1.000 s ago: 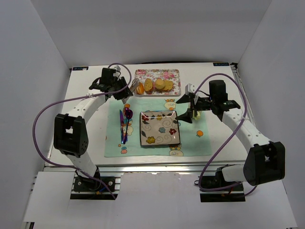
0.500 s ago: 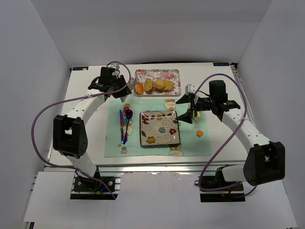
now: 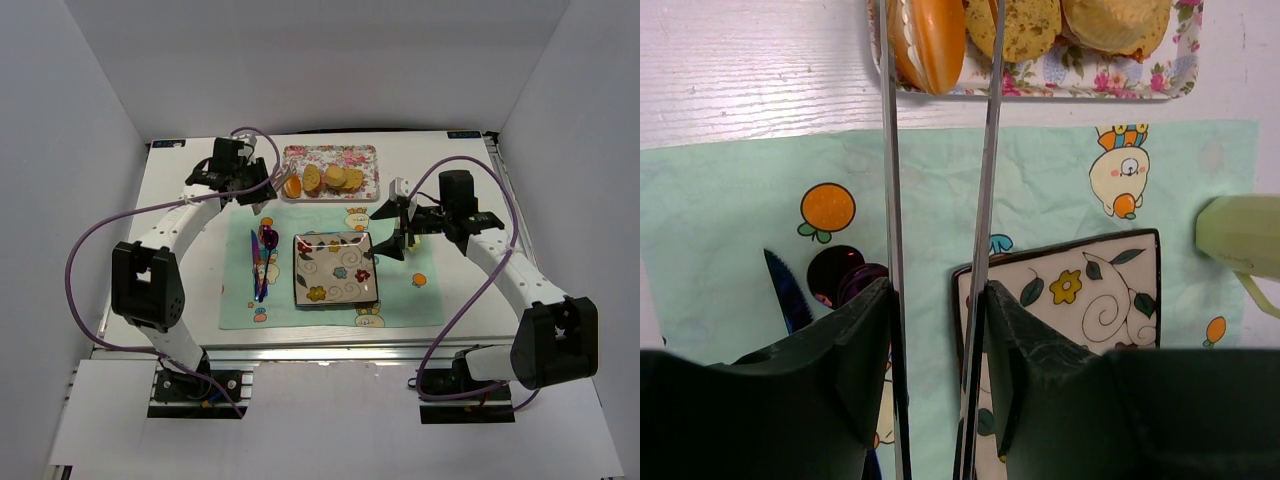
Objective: Place the bread
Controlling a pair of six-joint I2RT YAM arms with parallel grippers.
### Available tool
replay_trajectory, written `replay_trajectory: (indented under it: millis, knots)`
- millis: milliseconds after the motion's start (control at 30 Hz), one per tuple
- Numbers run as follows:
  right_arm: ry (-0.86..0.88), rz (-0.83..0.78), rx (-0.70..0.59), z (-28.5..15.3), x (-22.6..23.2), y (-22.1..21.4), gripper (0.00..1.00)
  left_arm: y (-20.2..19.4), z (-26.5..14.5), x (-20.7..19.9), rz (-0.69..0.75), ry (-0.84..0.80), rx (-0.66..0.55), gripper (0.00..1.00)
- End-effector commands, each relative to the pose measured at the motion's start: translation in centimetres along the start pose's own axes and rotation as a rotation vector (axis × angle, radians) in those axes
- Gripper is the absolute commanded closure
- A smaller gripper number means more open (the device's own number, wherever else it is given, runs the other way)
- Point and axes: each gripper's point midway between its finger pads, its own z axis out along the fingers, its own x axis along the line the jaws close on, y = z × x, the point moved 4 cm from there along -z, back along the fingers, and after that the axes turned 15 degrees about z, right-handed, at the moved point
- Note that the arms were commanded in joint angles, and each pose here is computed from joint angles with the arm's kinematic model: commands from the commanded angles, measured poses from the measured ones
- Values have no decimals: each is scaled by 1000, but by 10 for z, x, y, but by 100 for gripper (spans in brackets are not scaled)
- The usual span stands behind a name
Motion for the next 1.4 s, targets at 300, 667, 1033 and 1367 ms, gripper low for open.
replay_trajectory:
  millis: [300, 667, 1033, 1367]
  knots:
    - [9, -30, -26, -4, 4, 7, 11, 9, -4, -5, 84, 8, 0, 50]
    - [13, -30, -31, -4, 4, 8, 11, 6, -3, -6, 99, 4, 10, 53]
    - [10, -29, -32, -5, 4, 8, 11, 0, -1, -9, 116, -7, 41, 71]
    - [10, -33, -36, -5, 4, 10, 10, 10, -8, -13, 111, -19, 1, 87]
